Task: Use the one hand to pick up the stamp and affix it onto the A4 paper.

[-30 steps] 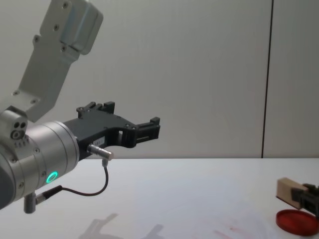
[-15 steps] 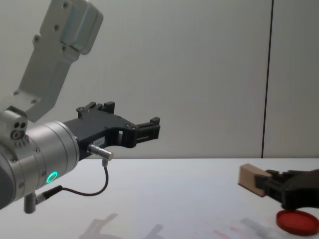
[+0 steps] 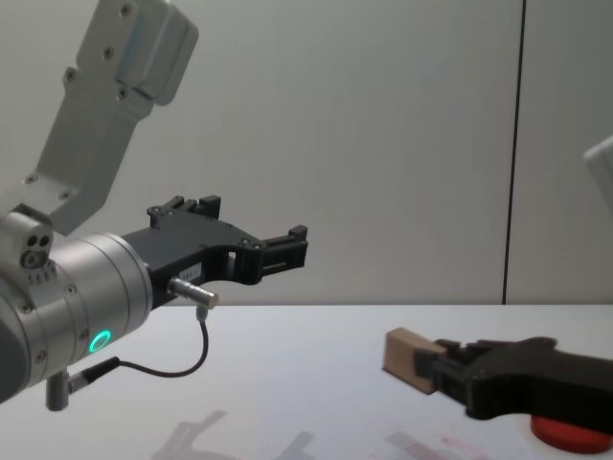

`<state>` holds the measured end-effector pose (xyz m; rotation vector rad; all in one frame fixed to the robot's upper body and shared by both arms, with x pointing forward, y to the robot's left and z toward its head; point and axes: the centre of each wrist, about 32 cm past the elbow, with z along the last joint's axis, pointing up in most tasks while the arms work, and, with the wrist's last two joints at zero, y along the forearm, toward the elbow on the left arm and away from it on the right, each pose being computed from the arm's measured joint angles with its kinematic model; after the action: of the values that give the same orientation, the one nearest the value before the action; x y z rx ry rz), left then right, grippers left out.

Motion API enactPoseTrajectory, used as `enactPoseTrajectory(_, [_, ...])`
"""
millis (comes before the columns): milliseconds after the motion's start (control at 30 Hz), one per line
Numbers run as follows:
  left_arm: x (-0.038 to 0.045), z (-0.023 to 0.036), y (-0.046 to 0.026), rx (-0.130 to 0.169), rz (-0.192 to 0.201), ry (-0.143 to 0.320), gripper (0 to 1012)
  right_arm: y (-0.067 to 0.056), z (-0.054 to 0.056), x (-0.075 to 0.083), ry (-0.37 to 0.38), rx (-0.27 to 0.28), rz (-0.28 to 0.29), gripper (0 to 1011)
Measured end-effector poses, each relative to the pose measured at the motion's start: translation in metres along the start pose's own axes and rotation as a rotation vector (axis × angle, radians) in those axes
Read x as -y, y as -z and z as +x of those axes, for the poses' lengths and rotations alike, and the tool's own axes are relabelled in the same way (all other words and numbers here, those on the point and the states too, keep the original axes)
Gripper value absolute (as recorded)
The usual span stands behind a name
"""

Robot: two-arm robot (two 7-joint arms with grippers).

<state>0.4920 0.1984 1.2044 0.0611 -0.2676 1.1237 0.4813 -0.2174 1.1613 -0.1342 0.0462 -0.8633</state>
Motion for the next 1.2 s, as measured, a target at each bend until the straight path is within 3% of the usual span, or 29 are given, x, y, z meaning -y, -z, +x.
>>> enactPoseTrajectory(600, [0.0000, 0.0000, 0.0000, 0.000, 0.000, 0.000, 993, 0.011, -0.024, -0.028, -0.116, -0.003, -0.014, 214])
enactPoseTrajectory(1200, [0.0000, 0.0000, 0.0000, 0.000, 0.000, 0.000, 993, 0.026, -0.031, -0.039, -0.143, 0.019, -0.062, 214])
